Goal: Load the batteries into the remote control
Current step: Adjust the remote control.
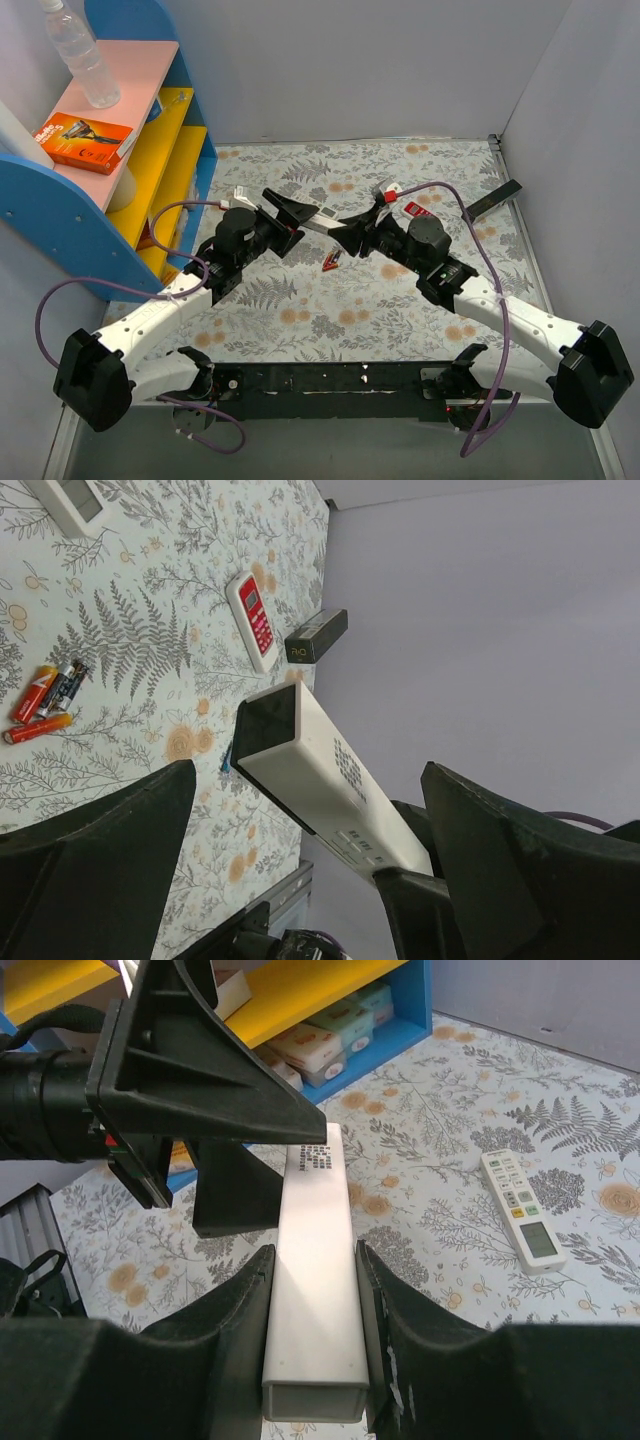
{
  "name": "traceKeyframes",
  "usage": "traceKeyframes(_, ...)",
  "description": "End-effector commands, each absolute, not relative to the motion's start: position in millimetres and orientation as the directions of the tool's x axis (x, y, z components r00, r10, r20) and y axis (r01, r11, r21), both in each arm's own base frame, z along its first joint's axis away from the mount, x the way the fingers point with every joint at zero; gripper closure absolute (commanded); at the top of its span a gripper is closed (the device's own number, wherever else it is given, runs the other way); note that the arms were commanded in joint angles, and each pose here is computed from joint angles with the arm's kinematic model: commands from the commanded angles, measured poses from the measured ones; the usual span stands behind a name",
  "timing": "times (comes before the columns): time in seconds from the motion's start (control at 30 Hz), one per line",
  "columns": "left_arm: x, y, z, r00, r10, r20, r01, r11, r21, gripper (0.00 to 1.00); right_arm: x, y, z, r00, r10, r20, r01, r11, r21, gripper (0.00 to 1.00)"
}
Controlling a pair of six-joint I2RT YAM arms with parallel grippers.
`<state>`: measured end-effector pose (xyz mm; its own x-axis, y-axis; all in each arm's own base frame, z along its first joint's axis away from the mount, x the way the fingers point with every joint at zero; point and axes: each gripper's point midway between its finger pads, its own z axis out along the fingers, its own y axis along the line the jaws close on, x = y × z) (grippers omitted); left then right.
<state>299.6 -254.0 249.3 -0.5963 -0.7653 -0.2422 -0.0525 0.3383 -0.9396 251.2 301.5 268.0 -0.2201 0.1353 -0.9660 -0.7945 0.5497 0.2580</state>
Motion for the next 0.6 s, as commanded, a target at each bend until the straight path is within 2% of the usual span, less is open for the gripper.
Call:
traceKeyframes(0.0,296.0,-264.8,267.3,-0.615,-0.788,-0.024,-0.145,0.142,-0.979,0.04,257.7,309.0,295.6,-0.102,0.21,-0.972,-0.801,0.562,0.205,0.99)
traceKeyframes(0.13,295.0,-268.8,275.4,-0.625,-0.78,0.043,-0.145,0.062,-0.987,0.12,253.2,318.8,288.1,-0.098,0.187,-0.978,-0.816,0.547,0.186,0.99)
traceKeyframes(0.33,297.1,-263.2,284.6,-0.596,-0.8,0.068,-0.127,0.011,-0.992,0.42,243.5,326.2,271.4,-0.133,0.122,-0.984,-0.836,0.52,0.177,0.99)
traceKeyframes(0.37,296.6,-262.2,281.5,-0.594,-0.802,0.066,-0.128,0.014,-0.992,0.51,242.1,325.6,269.4,-0.145,0.113,-0.983,-0.835,0.519,0.183,0.99)
traceKeyframes(0.4,296.9,-261.4,281.3,-0.59,-0.805,0.067,-0.125,0.01,-0.992,0.56,240.6,326.1,271.3,-0.149,0.106,-0.983,-0.839,0.512,0.182,0.99)
traceKeyframes(0.47,296.7,-258.7,278.1,-0.581,-0.811,0.067,-0.126,0.008,-0.992,0.65,238.1,324.1,261.1,-0.181,0.048,-0.982,-0.837,0.517,0.179,0.93)
traceKeyframes(0.5,295.9,-258.5,278.0,-0.582,-0.811,0.065,-0.12,0.006,-0.993,0.73,237.2,325.1,266.1,-0.182,0.04,-0.982,-0.842,0.51,0.176,0.9)
traceKeyframes(0.57,296.5,-256.9,278.6,-0.578,-0.815,0.052,-0.104,0.009,-0.995,0.79,233.2,323.1,253.3,-0.231,-0.022,-0.973,-0.838,0.512,0.187,0.79)
